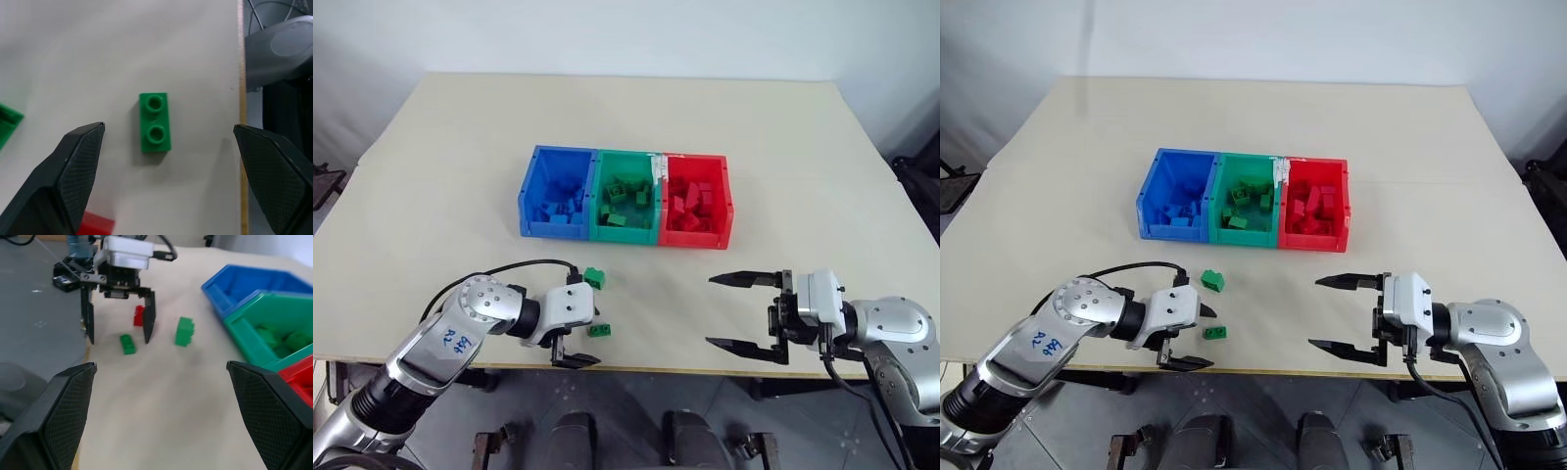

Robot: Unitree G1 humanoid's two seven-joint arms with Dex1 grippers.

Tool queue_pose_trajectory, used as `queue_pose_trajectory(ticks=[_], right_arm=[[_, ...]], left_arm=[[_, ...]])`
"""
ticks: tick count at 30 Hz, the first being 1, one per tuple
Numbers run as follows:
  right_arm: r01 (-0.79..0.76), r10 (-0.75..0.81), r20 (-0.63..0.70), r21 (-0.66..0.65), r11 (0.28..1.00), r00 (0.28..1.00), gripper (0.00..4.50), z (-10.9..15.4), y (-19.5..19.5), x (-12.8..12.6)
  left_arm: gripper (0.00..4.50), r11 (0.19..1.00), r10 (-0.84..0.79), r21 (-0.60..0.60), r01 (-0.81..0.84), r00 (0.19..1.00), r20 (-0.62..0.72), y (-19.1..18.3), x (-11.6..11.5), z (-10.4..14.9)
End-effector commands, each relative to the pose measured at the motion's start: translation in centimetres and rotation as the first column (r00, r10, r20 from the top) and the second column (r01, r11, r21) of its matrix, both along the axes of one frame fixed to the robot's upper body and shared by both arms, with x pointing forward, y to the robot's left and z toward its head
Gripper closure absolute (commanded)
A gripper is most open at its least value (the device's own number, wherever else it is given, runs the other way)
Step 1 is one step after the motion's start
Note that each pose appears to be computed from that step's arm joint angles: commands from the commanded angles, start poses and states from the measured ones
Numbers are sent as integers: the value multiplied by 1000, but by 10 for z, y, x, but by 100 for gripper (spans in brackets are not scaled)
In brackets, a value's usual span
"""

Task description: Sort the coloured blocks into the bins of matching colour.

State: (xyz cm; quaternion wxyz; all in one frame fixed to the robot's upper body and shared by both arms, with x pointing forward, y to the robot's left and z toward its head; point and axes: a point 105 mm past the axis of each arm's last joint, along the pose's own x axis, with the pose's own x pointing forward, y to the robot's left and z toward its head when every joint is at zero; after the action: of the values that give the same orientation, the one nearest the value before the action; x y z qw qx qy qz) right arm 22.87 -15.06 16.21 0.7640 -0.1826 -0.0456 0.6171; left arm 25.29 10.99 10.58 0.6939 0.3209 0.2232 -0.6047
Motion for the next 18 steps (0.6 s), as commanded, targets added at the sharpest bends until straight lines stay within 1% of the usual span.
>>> queue_pose_trajectory(ticks=[1, 4, 7, 12, 13, 14, 16, 18], right_arm=[[-17, 18, 26, -24, 1000, 999, 2, 6, -8, -8], [10, -9, 14, -40, 999, 1000, 0, 4, -18, -8], [34, -34, 0, -74, 997, 999, 0, -3, -27, -11], [67, -67, 4, -61, 996, 998, 0, -3, -30, -10], [71, -70, 7, -59, 996, 998, 0, -2, -30, -9], [74, -73, 8, -58, 996, 997, 0, -2, -30, -9], [80, -80, 9, -57, 995, 997, 0, -1, -30, -8], [102, -102, 11, -51, 993, 995, 0, -1, -33, -8]], left_arm=[[19, 1000, -1, 22, 1, 1000, 6, 0, 5, -1], [89, 1000, -9, 21, 9, 1000, 2, -5, 6, -3], [189, 999, -12, 42, 13, 1000, -12, -2, 4, -9], [343, 999, -8, 50, 9, 1000, -17, 1, 3, -13], [381, 999, -7, 49, 7, 1000, -18, 1, 3, -13], [405, 999, -6, 48, 7, 1000, -19, 1, 3, -13], [406, 999, -7, 35, 8, 1000, -20, 0, 4, -13], [406, 1000, -15, -15, 15, 1000, -17, -5, 5, -8]])
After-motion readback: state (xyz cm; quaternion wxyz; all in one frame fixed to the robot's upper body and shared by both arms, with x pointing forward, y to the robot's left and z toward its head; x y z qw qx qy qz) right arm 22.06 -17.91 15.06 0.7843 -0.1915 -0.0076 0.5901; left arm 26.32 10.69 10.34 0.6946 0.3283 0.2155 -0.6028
